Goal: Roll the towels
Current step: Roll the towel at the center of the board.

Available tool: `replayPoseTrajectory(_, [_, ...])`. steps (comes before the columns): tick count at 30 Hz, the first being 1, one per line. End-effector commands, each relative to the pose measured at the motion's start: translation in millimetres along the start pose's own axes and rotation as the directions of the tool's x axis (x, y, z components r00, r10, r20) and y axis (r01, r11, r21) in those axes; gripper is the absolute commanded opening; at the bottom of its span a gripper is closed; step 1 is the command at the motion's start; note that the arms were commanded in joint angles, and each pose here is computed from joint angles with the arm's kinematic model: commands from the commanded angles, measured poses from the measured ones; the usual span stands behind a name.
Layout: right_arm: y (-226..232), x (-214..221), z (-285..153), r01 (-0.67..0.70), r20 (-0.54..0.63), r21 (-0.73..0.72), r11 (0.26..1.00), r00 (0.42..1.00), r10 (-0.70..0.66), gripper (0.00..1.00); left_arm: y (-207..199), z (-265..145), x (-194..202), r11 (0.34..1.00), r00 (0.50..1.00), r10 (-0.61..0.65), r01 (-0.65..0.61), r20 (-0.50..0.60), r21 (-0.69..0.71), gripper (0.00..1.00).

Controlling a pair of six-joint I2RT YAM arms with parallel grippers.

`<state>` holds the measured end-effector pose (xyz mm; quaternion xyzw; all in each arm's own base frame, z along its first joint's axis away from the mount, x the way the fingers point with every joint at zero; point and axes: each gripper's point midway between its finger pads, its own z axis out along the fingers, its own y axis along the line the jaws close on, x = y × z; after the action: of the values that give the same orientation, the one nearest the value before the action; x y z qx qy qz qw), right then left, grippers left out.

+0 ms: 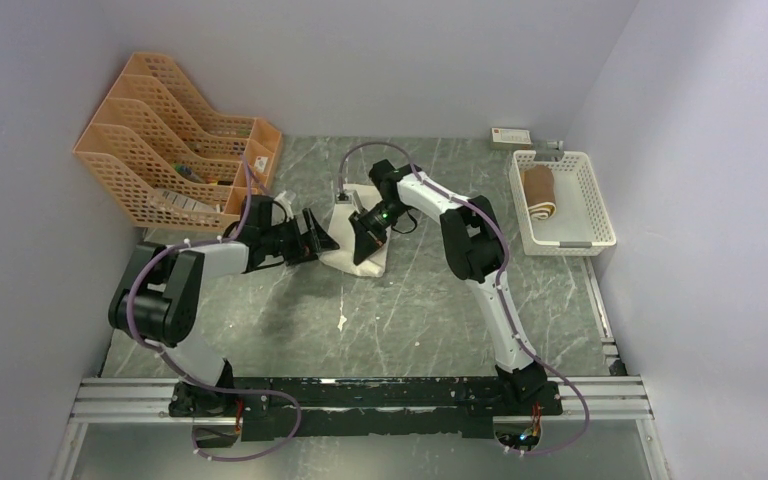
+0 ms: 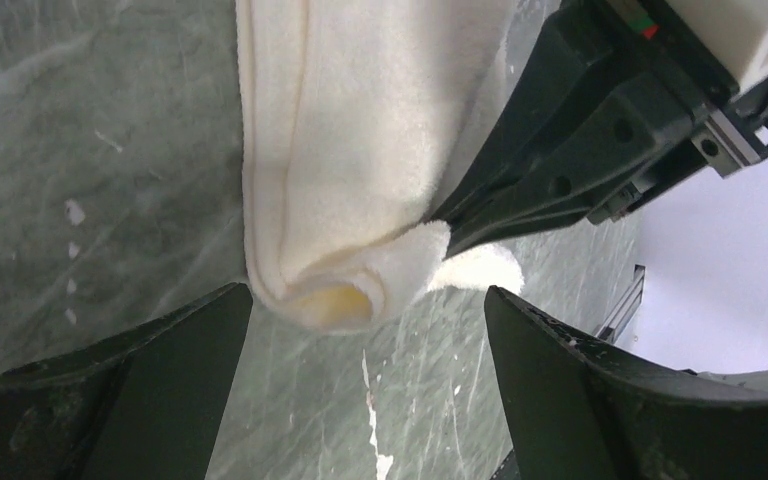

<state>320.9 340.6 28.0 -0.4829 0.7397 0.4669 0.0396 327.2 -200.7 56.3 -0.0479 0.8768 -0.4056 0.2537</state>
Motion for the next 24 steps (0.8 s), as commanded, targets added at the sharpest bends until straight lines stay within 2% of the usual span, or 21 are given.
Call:
replayPoseTrajectory(1, [-3, 8, 3, -0.046, -0.011, -0.010, 0.999, 0.999, 0.046, 0.00, 4, 14, -9, 0.999, 0.999, 0.043, -0.042, 0.009, -0.021, 0.95])
replayPoseTrajectory(7, [-10, 5, -4, -0.049, 0.012, 0.016, 0.999, 0.999, 0.049, 0.00, 7, 11, 0, 0.999, 0.999, 0.050, -0.050, 0.004, -0.019, 0.85])
replayPoseTrajectory(18, [-15, -1, -7, -0.052, 0.032, 0.023, 0.998, 0.998, 0.051, 0.00, 26, 19, 8, 0.995, 0.998, 0.054, -0.056, -0.023, -0.081, 0.80])
replayPoseTrajectory(24, [-18, 1, -8, -0.044, 0.015, 0.050, 0.998, 0.999, 0.043, 0.03, 35, 31, 5, 0.994, 0.999, 0.048, -0.051, -0.025, -0.092, 0.68])
